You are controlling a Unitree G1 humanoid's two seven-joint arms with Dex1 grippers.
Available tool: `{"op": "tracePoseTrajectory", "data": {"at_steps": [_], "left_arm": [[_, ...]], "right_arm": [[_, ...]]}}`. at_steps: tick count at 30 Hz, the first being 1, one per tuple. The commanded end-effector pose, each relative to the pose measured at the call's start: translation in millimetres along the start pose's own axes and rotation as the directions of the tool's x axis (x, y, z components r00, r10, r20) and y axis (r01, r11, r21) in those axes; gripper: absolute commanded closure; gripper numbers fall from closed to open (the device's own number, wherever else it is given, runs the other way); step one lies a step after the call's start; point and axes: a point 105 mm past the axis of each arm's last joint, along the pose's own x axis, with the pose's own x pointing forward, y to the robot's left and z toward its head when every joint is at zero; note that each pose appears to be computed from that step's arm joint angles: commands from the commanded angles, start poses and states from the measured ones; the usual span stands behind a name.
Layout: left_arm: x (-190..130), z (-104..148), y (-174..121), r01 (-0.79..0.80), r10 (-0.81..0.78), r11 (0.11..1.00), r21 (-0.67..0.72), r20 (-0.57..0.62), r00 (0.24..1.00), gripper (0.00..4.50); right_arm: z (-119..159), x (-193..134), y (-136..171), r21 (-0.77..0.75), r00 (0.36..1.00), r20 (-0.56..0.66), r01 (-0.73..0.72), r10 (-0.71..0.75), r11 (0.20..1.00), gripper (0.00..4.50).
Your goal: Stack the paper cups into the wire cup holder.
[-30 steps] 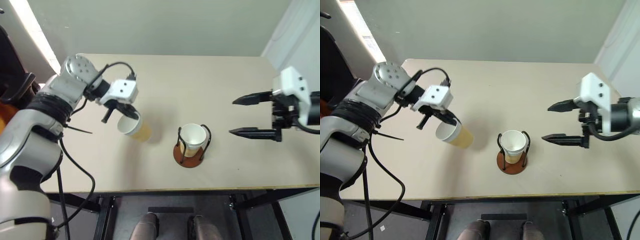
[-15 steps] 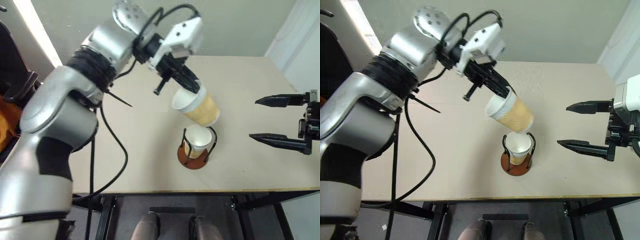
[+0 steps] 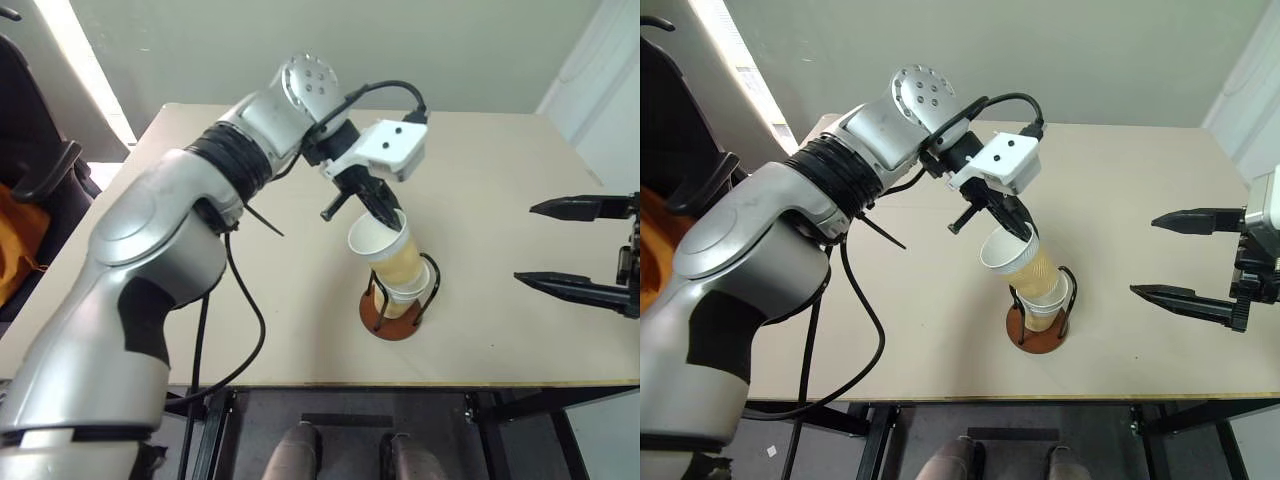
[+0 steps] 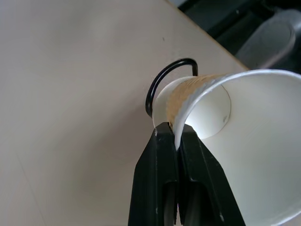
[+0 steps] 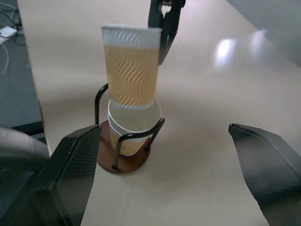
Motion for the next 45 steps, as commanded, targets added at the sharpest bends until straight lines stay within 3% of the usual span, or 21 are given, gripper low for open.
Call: {"op": "tracePoseTrajectory", "data": {"at_steps": [1,15,18,23,32,34,38,45], "left_arm": [[2,4,-1,0.039,-0.038,0.998,0.055,-0.026,0.999,4.49],[18,1,5,0.098,-0.078,0.985,0.142,-0.141,0.987,4.49],[20,2,6,0.103,-0.079,0.983,0.154,-0.151,0.985,3.89],[21,6,8,0.094,-0.070,0.979,0.181,-0.133,0.989,2.17],[11,14,16,0.010,0.002,0.986,0.168,-0.070,0.998,2.17],[-3,13,20,-0.058,0.063,0.990,0.130,-0.035,0.997,2.17],[-49,-23,0,-0.221,0.224,0.974,-0.057,0.044,0.974,2.17],[-113,-71,-85,-0.357,0.413,0.850,-0.388,0.068,0.908,2.17]], "right_arm": [[9,-7,2,-0.042,0.999,-0.005,0.035,-0.035,0.999,0.00],[9,-11,10,-0.040,0.997,-0.019,0.077,-0.078,0.996,0.00],[9,-11,11,-0.040,0.996,-0.018,0.082,-0.083,0.996,0.00],[9,-10,11,-0.040,0.996,-0.017,0.084,-0.085,0.996,0.00],[9,-9,5,-0.042,0.999,-0.008,0.053,-0.054,0.998,0.00],[9,-4,1,-0.046,1.000,-0.001,0.030,-0.031,0.998,0.00],[-1,13,-10,-0.023,0.999,0.016,-0.037,0.037,0.999,0.00],[-23,15,-41,0.030,1.000,-0.002,0.002,-0.002,1.000,0.00]]}}
